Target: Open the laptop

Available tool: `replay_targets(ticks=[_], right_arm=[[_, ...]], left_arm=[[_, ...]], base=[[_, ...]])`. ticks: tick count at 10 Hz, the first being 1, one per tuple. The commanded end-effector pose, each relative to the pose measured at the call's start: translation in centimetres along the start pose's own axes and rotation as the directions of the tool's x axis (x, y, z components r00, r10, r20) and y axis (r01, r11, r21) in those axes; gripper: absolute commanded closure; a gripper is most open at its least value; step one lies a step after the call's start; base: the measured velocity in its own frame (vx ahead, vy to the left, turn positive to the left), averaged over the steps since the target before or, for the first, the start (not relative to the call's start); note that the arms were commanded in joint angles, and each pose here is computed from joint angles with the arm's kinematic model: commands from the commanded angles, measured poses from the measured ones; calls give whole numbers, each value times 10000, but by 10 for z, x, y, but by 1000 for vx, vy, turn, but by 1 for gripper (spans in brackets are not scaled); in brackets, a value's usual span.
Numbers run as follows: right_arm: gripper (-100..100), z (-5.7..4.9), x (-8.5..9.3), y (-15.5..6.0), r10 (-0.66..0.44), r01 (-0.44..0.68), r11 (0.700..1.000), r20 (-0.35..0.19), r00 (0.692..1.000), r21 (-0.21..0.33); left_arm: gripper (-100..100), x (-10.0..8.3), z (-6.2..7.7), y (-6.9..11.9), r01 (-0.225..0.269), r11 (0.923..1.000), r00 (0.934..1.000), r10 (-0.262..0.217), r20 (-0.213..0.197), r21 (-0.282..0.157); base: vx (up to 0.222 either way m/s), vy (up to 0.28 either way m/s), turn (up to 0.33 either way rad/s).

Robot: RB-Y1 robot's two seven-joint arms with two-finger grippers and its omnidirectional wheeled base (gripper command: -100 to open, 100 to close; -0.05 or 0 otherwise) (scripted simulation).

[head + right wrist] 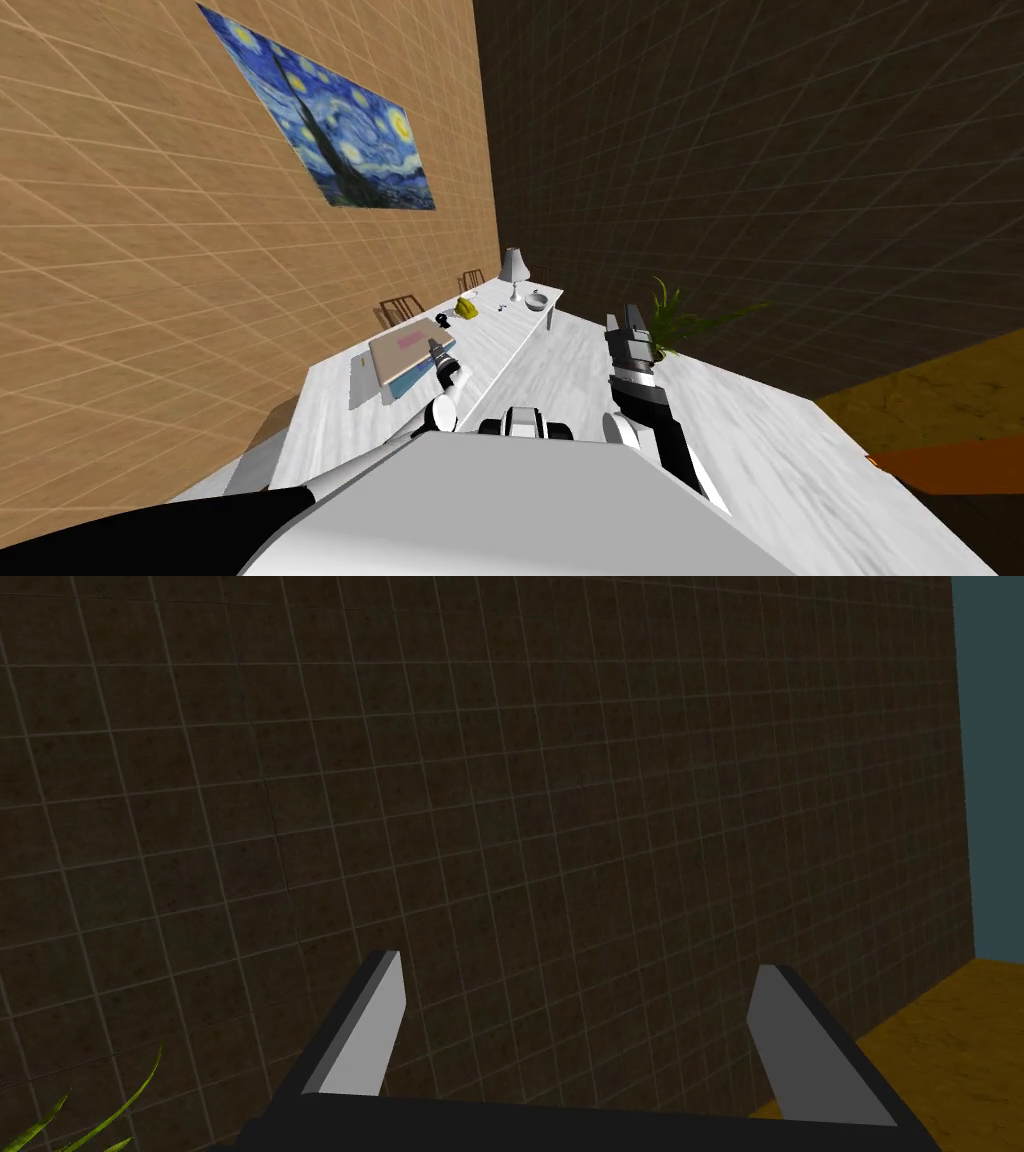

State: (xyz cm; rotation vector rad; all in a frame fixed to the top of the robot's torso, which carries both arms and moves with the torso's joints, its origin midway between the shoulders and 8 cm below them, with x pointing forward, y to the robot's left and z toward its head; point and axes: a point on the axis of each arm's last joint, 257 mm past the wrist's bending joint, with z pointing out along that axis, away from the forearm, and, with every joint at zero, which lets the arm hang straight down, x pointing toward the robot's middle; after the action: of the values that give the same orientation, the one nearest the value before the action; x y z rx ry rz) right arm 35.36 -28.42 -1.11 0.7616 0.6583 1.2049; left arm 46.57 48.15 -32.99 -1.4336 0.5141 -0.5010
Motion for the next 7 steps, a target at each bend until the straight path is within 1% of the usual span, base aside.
replay_targets(ticks=[1, 2, 3, 4, 5, 6, 7], right_arm=[[0, 0, 0, 0, -2, 2, 10000, 1, 10000, 3], [0, 0, 0, 0, -3, 3, 10000, 2, 10000, 4], [0, 0, 0, 0, 0, 0, 10000, 0, 10000, 1], [0, 0, 0, 0, -2, 2, 10000, 1, 10000, 3], [0, 0, 0, 0, -1, 1, 10000, 1, 10000, 1], [0, 0, 0, 0, -2, 2, 10000, 1, 10000, 3], [0, 0, 0, 0, -3, 3, 10000, 2, 10000, 5]], left_arm=[[-100, -7, 2, -1, -208, 9997, 9988, 212, 449, -101], [-100, -9, 5, -5, -87, 9998, 9956, 103, 927, -176], [-100, -12, 4, -3, -239, 9993, 9943, 267, 1033, -278], [-100, -13, 6, -7, -65, 9994, 9894, 114, 1451, -343], [-100, -17, 5, -4, -149, 9986, 9868, 227, 1605, -498], [-100, -17, 5, -4, -266, 9983, 9865, 345, 1599, -517], [-100, -19, 5, -6, -157, 9975, 9782, 296, 2056, -691]], base=[[-68, 36, 10], [-113, 65, -324], [-113, 63, -266], [-149, 61, -343], [-149, 60, -209], [-70, 38, -11], [-120, 43, -360]])
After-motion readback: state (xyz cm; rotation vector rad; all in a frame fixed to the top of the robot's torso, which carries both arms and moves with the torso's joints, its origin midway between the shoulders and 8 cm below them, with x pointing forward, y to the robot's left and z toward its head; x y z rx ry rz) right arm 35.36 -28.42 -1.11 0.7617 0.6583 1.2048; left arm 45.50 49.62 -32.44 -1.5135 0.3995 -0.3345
